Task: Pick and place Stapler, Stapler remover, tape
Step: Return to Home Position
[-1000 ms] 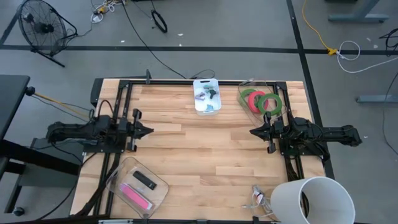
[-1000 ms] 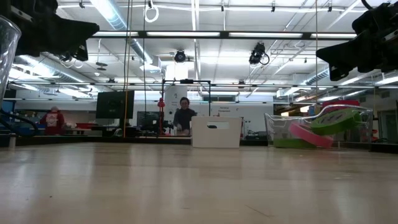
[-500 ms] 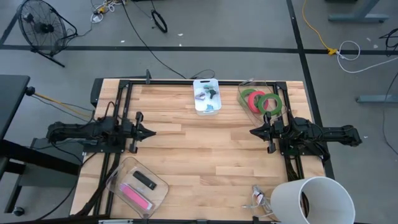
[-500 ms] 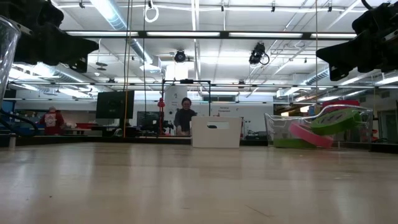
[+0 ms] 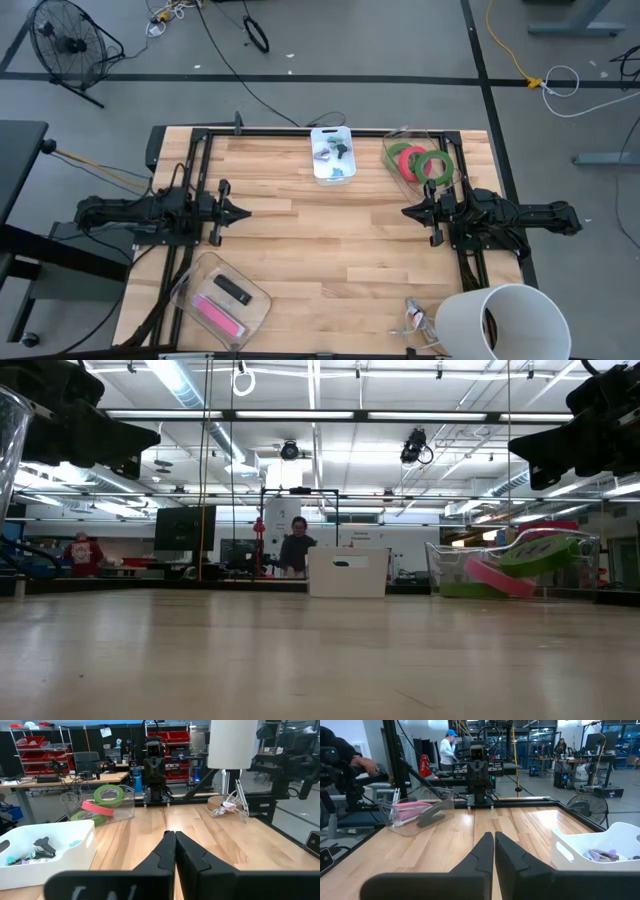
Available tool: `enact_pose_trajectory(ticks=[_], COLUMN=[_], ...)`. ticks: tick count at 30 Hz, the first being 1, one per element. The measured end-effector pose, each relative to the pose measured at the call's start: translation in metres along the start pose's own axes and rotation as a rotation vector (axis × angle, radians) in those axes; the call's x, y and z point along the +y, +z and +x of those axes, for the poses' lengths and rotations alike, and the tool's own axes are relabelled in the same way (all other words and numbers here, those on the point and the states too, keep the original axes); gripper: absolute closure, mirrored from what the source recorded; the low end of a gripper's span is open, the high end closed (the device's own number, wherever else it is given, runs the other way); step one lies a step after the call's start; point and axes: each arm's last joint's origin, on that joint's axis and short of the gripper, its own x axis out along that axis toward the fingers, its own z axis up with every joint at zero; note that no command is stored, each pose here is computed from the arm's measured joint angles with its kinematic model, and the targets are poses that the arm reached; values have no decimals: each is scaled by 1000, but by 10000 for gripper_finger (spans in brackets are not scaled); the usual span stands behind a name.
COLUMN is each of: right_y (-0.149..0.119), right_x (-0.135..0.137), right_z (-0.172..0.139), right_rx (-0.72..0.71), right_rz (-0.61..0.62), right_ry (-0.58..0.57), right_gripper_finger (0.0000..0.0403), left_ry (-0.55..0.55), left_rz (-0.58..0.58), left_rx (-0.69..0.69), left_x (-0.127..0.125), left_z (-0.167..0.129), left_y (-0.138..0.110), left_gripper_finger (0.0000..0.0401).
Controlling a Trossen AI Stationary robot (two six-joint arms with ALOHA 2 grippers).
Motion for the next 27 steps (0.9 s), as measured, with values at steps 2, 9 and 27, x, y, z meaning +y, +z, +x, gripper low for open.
enact_pose_trajectory(ticks=[2, 9, 27], right_y=[0, 0, 0], right_x=[0, 0, 0], right_z=[0, 0, 0], right_rx=[0, 0, 0], right_rz=[0, 0, 0], right_ry=[0, 0, 0], right_gripper_finger=[383, 383, 383], left_ry=[-1, -1, -1], left_rz=[-1, -1, -1], left_rx=[-3, -13, -20], left_x=[0, 0, 0], left_z=[0, 0, 0], left_y=[0, 1, 2], left_gripper_finger=[383, 381, 383])
